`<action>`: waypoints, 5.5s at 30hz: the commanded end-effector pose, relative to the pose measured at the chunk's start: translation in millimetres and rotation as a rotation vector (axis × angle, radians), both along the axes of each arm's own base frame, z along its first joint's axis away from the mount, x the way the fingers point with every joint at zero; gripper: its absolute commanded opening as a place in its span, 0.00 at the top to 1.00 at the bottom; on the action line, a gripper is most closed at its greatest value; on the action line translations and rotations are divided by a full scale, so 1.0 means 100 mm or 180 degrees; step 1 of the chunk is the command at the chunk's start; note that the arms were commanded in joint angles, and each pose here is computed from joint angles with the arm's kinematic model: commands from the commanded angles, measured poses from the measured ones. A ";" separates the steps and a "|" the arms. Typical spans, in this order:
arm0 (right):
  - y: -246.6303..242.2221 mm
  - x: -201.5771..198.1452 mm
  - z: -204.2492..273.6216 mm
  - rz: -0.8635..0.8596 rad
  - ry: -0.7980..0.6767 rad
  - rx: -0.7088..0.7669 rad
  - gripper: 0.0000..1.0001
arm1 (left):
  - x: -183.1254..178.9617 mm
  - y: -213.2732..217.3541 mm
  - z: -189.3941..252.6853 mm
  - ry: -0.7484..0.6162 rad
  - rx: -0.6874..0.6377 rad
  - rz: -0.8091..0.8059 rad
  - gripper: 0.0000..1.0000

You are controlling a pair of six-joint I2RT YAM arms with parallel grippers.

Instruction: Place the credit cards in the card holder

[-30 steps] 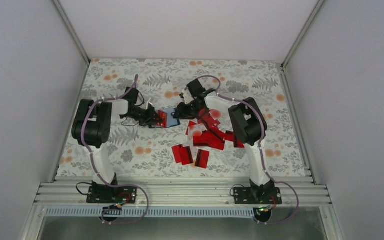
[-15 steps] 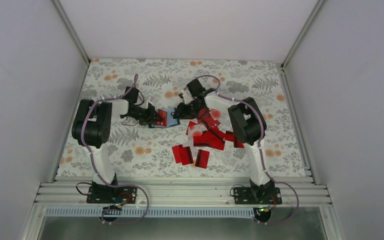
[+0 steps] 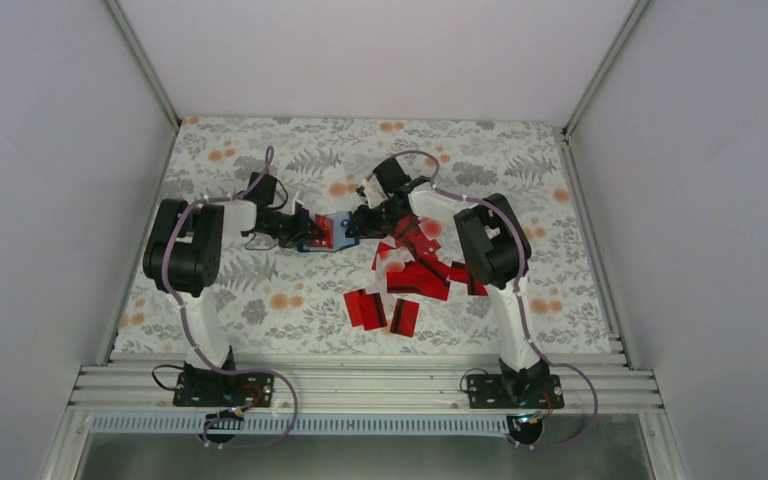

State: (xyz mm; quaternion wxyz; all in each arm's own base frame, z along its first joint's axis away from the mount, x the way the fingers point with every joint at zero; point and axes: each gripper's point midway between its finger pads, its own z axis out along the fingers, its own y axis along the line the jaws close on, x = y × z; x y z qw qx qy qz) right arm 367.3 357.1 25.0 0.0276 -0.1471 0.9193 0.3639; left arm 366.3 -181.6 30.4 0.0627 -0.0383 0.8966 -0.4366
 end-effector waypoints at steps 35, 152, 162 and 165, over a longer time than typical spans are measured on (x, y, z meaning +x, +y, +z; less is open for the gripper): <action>-0.27 -0.45 -0.82 0.0013 0.0664 -0.0590 0.96 | 0.13 0.10 0.01 -0.0371 0.0089 0.0304 0.97; -0.25 -0.50 -0.85 -0.0053 0.0750 -0.0508 0.96 | -0.09 0.32 -0.06 -0.0100 0.1712 0.0223 0.18; -0.25 -0.51 -0.85 -0.0044 0.0755 -0.0508 0.96 | -0.06 0.08 -0.05 -0.0072 0.1511 0.0176 0.22; -0.25 -0.51 -0.85 -0.0041 0.0747 -0.0506 0.96 | -0.05 -0.03 -0.05 -0.0062 0.1415 0.0151 0.22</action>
